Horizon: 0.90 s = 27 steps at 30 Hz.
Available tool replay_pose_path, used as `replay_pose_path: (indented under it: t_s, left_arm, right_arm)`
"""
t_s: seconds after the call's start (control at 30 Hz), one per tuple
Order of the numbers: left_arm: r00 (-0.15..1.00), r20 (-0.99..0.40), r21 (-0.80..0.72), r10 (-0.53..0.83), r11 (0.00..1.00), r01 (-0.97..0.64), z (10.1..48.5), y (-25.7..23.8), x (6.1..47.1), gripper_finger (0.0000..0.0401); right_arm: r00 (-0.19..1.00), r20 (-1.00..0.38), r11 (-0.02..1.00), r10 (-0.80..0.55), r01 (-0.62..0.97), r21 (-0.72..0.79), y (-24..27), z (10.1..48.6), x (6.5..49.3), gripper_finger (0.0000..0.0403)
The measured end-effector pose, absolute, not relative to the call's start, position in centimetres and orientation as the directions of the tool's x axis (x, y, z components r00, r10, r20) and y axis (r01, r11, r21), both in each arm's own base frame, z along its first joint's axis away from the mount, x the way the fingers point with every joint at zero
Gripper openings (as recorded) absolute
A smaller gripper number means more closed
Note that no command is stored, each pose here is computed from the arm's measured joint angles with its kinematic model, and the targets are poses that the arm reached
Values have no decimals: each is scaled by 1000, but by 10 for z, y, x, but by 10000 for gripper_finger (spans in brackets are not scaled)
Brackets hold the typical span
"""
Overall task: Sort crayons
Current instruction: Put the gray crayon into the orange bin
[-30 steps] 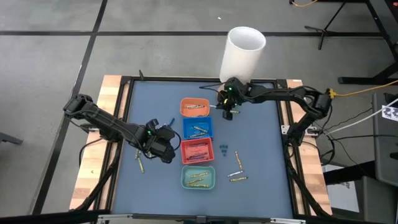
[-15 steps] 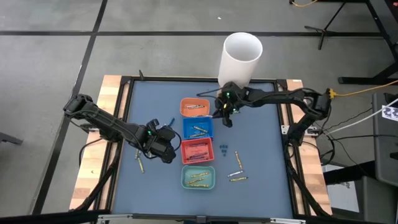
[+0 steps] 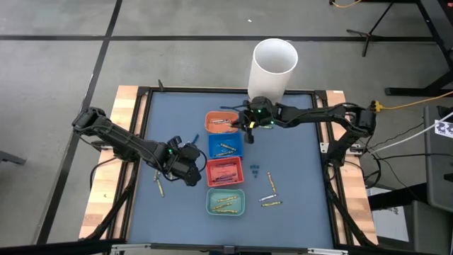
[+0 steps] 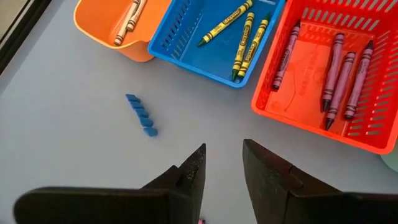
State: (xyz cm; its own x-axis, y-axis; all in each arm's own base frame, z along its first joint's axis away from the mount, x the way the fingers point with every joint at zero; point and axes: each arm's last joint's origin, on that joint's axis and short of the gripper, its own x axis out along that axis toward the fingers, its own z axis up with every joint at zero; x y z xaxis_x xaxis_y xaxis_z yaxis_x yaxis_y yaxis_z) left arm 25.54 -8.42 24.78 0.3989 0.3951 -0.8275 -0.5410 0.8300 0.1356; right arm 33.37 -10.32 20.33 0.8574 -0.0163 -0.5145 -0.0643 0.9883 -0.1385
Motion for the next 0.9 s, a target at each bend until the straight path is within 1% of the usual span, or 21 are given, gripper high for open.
replay_pose_path:
  t_s: [0.1, 0.2, 0.33, 0.47, 0.63, 0.73, 0.9]
  left_arm:
    - [399, -828, 136, 395, 830, -541, 248, -84, 255, 92]
    - [398, -828, 136, 395, 830, -541, 248, -84, 255, 92]
    - [399, -828, 135, 395, 830, -541, 248, -84, 255, 92]
    - [404, -828, 127, 389, 832, -541, 248, -85, 256, 92]
    - [399, -829, 125, 392, 826, -550, 248, -85, 255, 92]
    - [369, -838, 107, 402, 784, -612, 247, -83, 252, 92]
    - [269, -860, 102, 433, 663, -742, 245, -79, 242, 92]
  right_arm:
    - [850, -522, 978, -73, -42, -206, -105, 203, 334, 21]
    - [853, -515, 971, -81, -49, -233, -106, 201, 335, 21]
    - [871, -484, 968, -80, -48, -246, -108, 193, 343, 21]
    - [868, -488, 968, -89, -41, -249, -110, 181, 349, 21]
    - [862, -498, 968, -94, -38, -249, -110, 177, 349, 21]
    - [863, -494, 967, -103, -30, -255, -111, 178, 349, 21]
    - [864, -492, 966, -103, -31, -256, -111, 178, 350, 35]
